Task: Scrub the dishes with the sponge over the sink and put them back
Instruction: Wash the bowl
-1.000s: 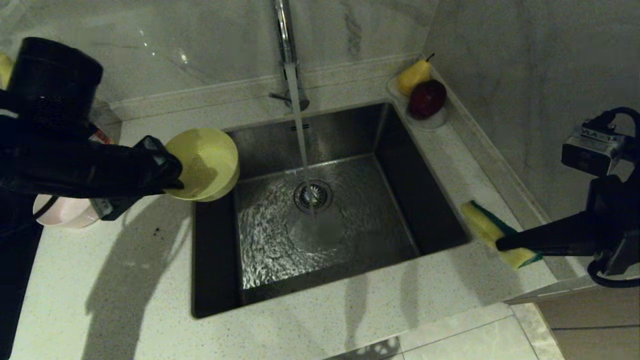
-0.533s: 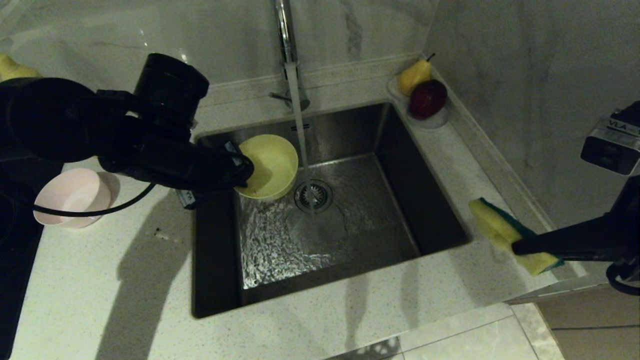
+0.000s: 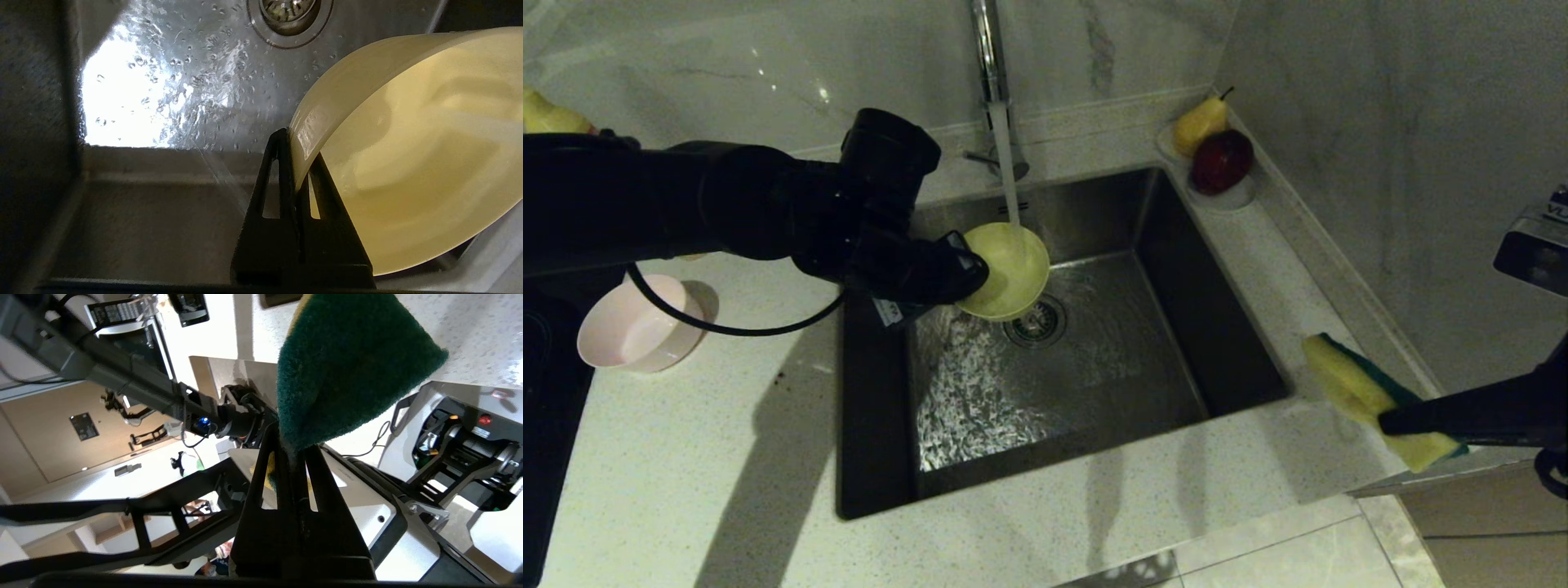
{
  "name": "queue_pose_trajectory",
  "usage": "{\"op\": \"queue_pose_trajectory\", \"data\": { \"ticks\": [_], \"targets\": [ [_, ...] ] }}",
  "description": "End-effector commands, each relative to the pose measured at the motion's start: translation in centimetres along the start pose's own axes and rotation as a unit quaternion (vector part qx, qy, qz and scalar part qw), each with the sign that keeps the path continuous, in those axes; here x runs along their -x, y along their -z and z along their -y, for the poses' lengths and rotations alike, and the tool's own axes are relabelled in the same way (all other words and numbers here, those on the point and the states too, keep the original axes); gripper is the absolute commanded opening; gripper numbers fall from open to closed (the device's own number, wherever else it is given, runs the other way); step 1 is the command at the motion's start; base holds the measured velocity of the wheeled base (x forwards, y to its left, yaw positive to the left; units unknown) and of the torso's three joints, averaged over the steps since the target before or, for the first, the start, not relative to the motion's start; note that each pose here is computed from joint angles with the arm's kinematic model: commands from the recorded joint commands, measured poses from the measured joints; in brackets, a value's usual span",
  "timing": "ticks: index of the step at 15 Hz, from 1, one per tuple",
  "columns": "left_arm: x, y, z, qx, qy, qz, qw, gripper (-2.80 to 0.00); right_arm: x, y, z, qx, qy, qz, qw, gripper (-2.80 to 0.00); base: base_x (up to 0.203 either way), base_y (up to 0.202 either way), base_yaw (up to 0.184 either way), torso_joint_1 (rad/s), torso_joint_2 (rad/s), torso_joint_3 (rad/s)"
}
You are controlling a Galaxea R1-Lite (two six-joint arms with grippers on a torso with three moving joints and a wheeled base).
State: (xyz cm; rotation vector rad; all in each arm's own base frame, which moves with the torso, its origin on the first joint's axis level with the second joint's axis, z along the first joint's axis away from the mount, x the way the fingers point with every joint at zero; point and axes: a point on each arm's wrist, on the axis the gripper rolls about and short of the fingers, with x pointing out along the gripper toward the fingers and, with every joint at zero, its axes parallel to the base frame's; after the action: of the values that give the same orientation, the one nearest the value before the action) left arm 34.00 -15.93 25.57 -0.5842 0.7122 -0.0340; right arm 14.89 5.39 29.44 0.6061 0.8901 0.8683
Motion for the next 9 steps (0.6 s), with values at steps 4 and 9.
{"op": "queue_pose_trajectory", "data": {
  "ticks": [4, 9],
  "targets": [
    [-1.2, 0.57, 0.8, 0.001, 0.001, -0.006, 1.0, -2.8, 0.25, 0.23, -0.22, 0.002, -0.005, 0.001, 1.0, -2.8, 0.0, 0.0, 0.0, 0.0, 0.0, 0.0],
    [-0.78, 0.62, 0.87, 0.003, 0.001, -0.007, 1.0, -2.8, 0.19, 0.23, -0.17, 0.001, -0.008, -0.002, 1.0, -2.8, 0.0, 0.0, 0.0, 0.0, 0.0, 0.0]
  ]
}}
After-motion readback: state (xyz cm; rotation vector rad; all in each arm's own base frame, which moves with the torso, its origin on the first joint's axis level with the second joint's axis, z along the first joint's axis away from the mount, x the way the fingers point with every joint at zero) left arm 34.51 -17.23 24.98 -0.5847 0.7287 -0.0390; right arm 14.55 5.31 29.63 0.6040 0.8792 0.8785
